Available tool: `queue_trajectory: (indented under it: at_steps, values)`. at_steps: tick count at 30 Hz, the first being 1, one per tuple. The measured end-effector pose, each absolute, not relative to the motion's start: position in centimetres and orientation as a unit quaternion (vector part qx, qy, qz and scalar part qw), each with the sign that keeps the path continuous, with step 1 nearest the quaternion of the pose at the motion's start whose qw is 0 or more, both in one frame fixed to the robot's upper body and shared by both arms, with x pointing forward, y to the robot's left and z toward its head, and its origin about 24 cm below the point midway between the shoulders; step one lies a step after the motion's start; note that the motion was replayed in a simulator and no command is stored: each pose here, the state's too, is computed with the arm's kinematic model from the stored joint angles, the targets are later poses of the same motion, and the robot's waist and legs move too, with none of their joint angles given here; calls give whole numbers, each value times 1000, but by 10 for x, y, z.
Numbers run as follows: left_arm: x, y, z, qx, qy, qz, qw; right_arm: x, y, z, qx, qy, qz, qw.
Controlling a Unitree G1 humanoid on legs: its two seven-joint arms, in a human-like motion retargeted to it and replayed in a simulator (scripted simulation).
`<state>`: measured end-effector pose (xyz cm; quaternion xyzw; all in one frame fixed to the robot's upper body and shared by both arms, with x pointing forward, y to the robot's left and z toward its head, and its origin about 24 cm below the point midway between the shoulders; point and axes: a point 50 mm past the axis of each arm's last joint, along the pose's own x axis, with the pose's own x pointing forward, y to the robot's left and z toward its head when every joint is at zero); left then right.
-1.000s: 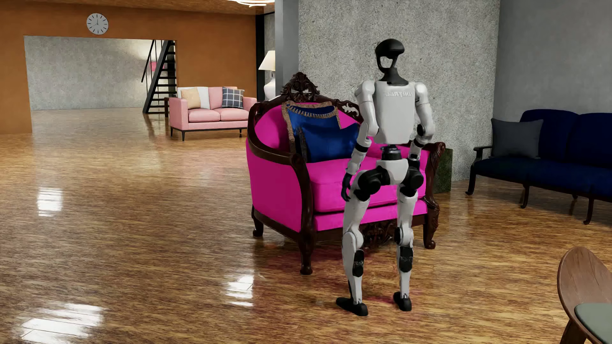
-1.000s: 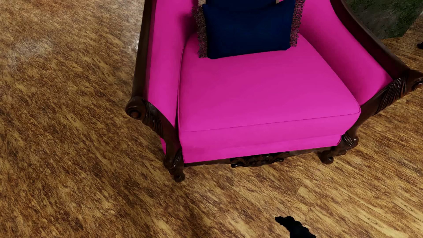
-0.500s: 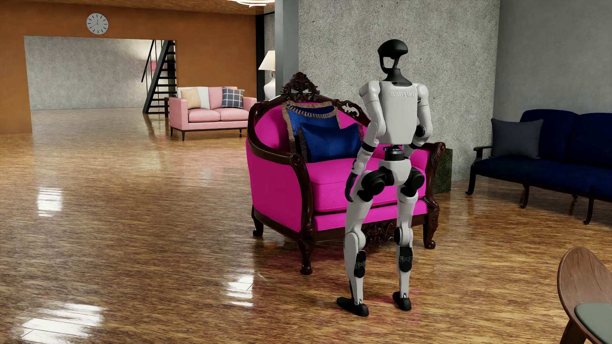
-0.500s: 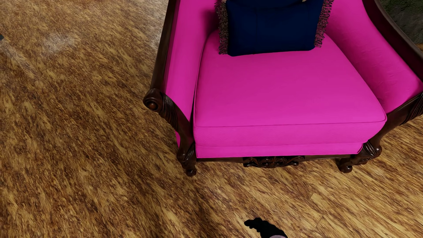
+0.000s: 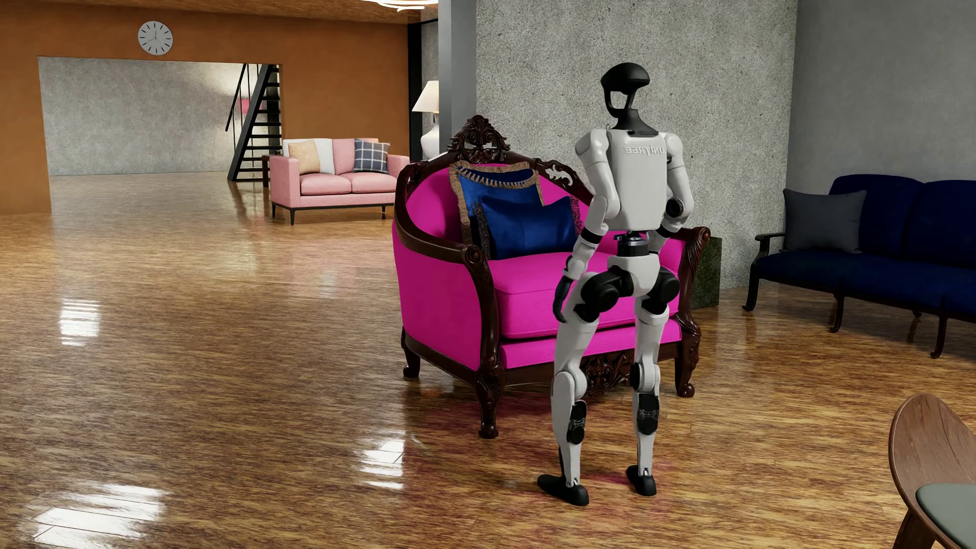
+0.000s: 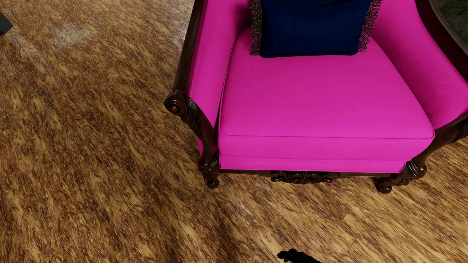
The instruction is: Go to the pink armchair
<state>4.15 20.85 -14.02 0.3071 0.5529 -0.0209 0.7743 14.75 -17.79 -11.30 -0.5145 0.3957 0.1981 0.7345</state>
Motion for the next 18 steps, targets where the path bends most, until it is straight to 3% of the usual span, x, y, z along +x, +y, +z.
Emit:
queue_trajectory:
  at_steps: [10,14,18]
  values:
    - [38,210,-141,294,560,-6,774,148,-170,-117,-500,398,207,740]
    - [36,209,-142,278,569,7,774,145,-171,-128,-457,440,184,750]
    - [38,208,-143,274,570,8,775,134,-174,-144,-457,497,192,713]
